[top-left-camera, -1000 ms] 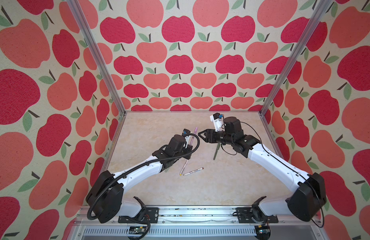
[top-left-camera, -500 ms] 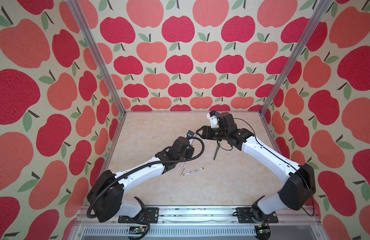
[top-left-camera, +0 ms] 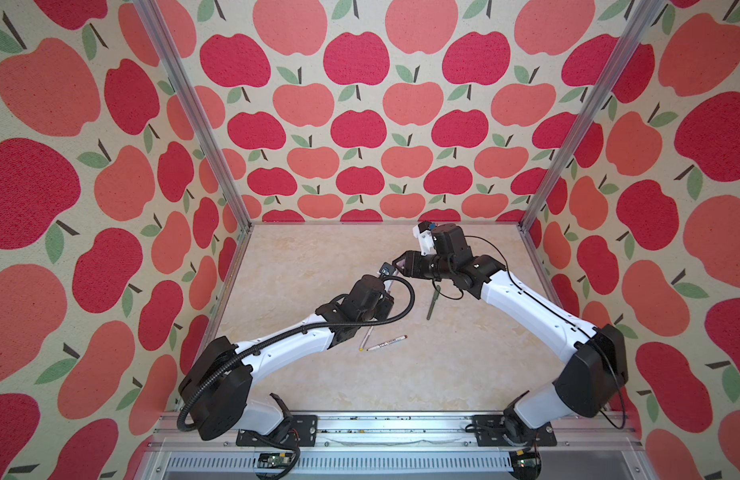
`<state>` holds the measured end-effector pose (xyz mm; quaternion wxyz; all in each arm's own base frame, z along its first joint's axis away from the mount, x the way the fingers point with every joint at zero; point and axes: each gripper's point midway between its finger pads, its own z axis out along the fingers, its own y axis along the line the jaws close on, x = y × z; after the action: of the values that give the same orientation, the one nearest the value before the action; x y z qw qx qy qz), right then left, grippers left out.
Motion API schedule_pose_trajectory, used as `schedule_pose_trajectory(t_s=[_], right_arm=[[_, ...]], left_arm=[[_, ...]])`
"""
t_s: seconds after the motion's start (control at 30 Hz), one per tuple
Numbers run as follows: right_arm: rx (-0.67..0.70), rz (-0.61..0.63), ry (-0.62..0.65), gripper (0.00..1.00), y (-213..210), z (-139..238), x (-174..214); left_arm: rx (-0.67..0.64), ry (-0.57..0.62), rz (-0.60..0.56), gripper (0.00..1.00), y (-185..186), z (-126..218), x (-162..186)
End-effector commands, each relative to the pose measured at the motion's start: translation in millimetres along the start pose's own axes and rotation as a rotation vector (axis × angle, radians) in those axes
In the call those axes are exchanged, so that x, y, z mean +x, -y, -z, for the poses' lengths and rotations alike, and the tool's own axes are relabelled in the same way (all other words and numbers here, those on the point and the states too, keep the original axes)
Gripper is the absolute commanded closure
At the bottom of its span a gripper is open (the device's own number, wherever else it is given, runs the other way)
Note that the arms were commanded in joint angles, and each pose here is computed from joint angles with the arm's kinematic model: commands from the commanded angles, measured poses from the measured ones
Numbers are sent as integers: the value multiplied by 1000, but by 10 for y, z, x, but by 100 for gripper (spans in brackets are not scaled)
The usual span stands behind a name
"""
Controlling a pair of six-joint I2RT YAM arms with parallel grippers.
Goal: Insert the pens into the pen caps
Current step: 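Push the pink cap further down the pen with the right gripper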
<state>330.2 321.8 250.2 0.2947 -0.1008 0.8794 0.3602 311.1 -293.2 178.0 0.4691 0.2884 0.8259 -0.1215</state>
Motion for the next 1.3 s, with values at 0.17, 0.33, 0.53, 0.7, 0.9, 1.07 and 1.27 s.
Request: schedule_pose_trajectory(t_s=[0.17,0.33,0.53,0.7,0.9,1.07,1.27], right_arm=[[0,-7,0,65,-56,-21,-48],[-2,-9,-6,73,-47,-37,-29],[-15,-9,-12,84,-56,-53,-12],[-38,-8,-14,89,-77,-48,18],[-46,-8,-18,90,-80,-45,40],[-50,-13,-29,90,-63,-63,87],[-54,-28,-39,90,-32,-92,152]], left_arm=[[-10,44,-16,100,11,1,-168],[-7,55,-7,100,14,10,-192],[-1,76,14,100,14,42,-250],[18,96,46,100,34,69,-301],[26,130,79,100,33,89,-390],[32,161,93,100,27,109,-495],[52,193,125,100,4,133,-610]])
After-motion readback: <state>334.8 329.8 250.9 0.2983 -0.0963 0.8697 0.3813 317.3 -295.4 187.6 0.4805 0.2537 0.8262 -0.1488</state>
